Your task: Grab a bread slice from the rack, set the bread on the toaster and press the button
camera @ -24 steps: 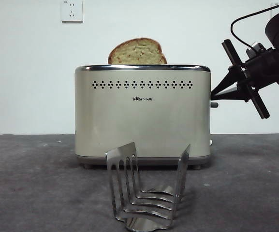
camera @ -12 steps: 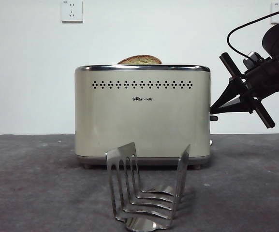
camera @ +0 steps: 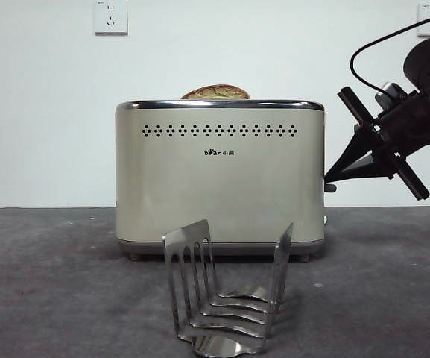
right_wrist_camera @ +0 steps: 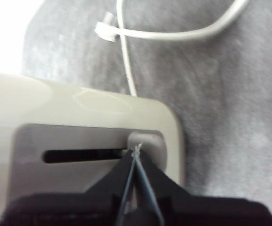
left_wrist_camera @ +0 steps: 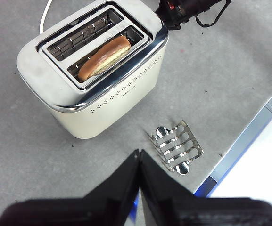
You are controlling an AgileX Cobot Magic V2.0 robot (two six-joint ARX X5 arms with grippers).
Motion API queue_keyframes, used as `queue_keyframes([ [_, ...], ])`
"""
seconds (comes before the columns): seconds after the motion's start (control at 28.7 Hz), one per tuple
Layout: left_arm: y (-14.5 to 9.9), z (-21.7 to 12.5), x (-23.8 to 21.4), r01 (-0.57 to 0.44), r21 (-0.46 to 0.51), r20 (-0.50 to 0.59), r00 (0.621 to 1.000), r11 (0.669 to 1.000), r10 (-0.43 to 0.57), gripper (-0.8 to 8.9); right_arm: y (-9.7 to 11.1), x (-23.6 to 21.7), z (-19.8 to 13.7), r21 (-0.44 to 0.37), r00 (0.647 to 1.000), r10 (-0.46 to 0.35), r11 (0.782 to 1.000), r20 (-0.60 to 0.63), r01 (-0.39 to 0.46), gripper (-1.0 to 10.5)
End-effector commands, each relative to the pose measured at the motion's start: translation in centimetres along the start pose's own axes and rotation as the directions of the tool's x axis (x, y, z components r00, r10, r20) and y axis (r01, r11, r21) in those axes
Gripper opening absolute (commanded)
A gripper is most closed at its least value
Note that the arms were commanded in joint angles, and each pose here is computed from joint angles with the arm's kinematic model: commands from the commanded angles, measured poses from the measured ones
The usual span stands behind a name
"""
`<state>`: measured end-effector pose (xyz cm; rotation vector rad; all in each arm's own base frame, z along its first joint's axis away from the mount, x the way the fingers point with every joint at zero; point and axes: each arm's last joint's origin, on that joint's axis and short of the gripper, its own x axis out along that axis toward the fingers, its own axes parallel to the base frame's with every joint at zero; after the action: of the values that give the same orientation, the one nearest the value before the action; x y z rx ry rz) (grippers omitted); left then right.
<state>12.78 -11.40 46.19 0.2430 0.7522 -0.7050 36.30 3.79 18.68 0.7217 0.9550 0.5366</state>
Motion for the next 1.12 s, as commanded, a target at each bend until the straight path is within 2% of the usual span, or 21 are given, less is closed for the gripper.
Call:
queue_keyframes([
  [0.03, 0.0, -0.1, 0.0, 0.004, -0.004, 0.001, 1.000, 1.000, -0.004, -0.05, -1.5, 0.9, -1.1, 0.031, 0.997, -0.061, 0.998, -0.053, 0.063, -0.1],
  [0.38, 0.0, -0.1, 0.0, 0.004, -0.005, 0.001, 1.000, 1.000, -0.004, -0.05, -3.9, 2.7, -2.1, 0.097, 0.988, -0.080, 0.991, -0.134, 0.093, -0.1],
  [0.91, 0.0, -0.1, 0.0, -0.004, -0.005, 0.001, 1.000, 1.000, 0.004, -0.05, -3.9, 2.7, -2.1, 0.089, 0.987, -0.094, 0.990, -0.133, 0.106, -0.1],
  [1.12, 0.0, -0.1, 0.0, -0.003, -0.004, 0.001, 1.000, 1.000, 0.003, -0.05, -3.1, 2.5, -1.0, 0.069, 0.991, -0.076, 0.994, -0.111, 0.084, -0.1],
])
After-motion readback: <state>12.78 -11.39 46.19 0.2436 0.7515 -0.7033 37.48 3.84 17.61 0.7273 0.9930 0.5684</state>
